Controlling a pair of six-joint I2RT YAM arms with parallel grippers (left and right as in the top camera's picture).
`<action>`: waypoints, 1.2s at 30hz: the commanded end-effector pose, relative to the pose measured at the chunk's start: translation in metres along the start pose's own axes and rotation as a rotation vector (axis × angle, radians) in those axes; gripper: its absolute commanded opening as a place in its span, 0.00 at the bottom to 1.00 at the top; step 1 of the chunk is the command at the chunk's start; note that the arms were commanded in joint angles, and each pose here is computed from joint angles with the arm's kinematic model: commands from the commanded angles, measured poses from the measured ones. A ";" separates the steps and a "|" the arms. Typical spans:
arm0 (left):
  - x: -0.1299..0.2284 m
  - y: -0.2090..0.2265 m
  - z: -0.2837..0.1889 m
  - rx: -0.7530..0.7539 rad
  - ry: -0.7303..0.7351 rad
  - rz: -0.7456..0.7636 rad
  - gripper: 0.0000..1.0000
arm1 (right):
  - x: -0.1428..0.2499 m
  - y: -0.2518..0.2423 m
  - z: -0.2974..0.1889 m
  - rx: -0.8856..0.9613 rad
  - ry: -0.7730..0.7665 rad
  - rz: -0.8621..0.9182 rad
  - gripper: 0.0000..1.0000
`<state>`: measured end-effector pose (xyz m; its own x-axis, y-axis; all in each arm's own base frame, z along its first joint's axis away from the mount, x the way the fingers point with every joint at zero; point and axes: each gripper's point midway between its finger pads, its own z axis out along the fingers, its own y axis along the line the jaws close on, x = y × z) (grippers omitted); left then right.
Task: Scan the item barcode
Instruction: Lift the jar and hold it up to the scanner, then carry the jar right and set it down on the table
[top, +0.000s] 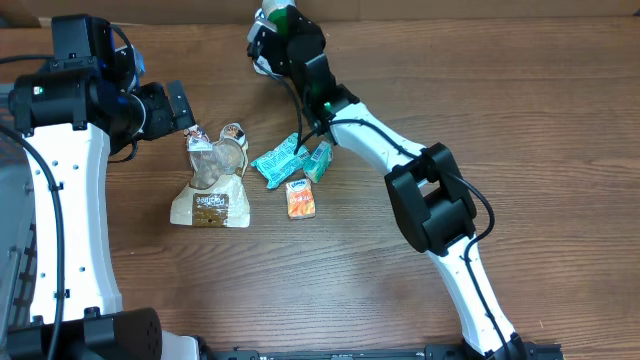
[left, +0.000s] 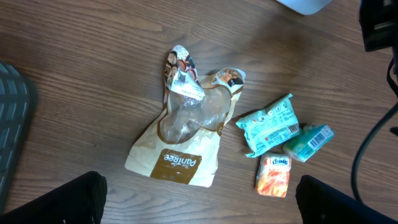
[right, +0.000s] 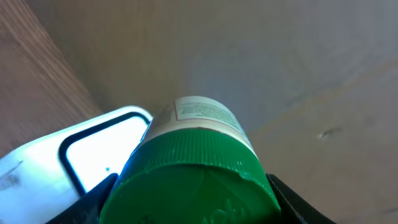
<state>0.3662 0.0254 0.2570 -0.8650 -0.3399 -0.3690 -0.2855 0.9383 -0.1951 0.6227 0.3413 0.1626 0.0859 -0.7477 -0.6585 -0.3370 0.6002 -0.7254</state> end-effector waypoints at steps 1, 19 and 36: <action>-0.002 -0.002 -0.008 0.011 -0.021 0.008 1.00 | -0.070 -0.098 -0.046 0.094 -0.105 0.313 0.06; -0.002 -0.002 -0.008 0.011 -0.021 0.008 1.00 | -0.008 -0.068 -0.248 -0.459 0.668 1.016 0.07; -0.002 -0.002 -0.008 0.011 -0.021 0.008 1.00 | 0.234 -0.032 -0.294 -0.209 1.279 1.089 0.13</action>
<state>0.3663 0.0248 0.2570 -0.8654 -0.3399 -0.3683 -0.2841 0.9381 -0.1981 0.3763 0.0811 0.0924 -0.9844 0.1082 -0.1385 0.1047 0.9940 0.0322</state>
